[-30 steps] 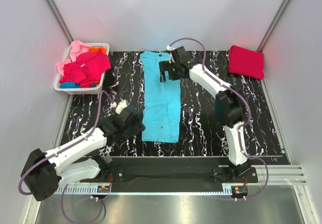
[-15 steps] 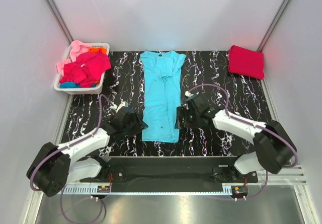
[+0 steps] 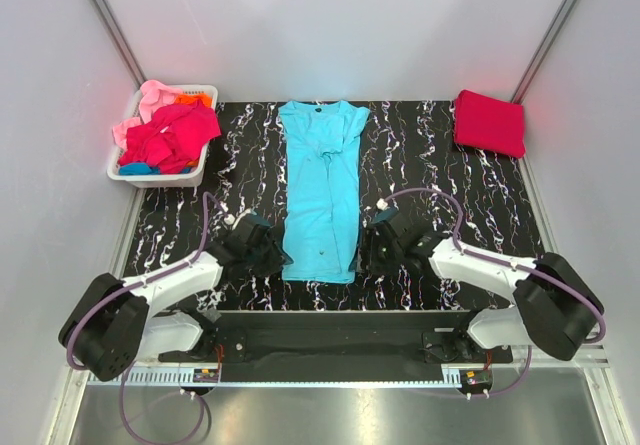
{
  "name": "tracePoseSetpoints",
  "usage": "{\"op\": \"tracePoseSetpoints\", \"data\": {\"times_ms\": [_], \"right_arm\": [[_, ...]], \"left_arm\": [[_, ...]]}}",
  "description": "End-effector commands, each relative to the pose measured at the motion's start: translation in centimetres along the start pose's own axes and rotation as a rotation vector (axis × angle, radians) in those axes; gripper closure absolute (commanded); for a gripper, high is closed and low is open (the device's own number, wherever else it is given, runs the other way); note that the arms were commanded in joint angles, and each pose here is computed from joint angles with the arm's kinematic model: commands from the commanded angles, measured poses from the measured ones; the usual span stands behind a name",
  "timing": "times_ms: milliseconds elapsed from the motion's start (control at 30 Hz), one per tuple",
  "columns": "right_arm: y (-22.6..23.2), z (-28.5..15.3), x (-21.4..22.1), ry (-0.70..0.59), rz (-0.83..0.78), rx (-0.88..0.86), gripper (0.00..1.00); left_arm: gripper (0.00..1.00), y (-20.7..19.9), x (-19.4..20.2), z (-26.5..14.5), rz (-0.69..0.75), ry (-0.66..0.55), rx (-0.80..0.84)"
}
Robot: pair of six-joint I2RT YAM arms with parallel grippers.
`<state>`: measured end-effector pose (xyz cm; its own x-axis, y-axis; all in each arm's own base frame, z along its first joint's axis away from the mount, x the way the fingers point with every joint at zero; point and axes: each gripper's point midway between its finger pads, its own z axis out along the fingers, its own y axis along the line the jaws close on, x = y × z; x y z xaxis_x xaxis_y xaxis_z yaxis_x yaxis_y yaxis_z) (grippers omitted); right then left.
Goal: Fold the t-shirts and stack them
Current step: Fold the tshirt
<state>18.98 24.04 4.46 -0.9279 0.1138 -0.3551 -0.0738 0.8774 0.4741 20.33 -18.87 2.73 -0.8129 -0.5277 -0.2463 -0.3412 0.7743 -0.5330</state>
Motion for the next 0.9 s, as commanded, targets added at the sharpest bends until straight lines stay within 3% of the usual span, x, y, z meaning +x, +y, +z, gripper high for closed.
{"op": "tracePoseSetpoints", "data": {"times_ms": [0, 300, 467, 800, 867], "right_arm": [[1.2, 0.8, 0.3, -0.002, 0.038, -0.037, 0.31], [1.9, 2.4, 1.9, 0.048, 0.048, -0.036, 0.35], [1.6, 3.1, 2.5, 0.069, 0.055, -0.02, 0.37], [0.8, 3.9, 3.6, 0.107, 0.067, 0.016, 0.41], [0.6, 4.0, 3.8, 0.112, 0.077, 0.026, 0.52]], "left_arm": [[0.6, -0.3, 0.1, -0.2, -0.021, 0.012, 0.018], [0.77, 0.2, 0.6, -0.1, -0.027, 0.037, -0.018], [1.0, 0.7, 0.5, -0.4, -0.028, 0.029, -0.042], [1.0, 1.9, -0.2, -1.6, -0.038, -0.021, -0.09], [1.0, 2.0, -0.2, -1.8, -0.041, -0.029, -0.092]]}}
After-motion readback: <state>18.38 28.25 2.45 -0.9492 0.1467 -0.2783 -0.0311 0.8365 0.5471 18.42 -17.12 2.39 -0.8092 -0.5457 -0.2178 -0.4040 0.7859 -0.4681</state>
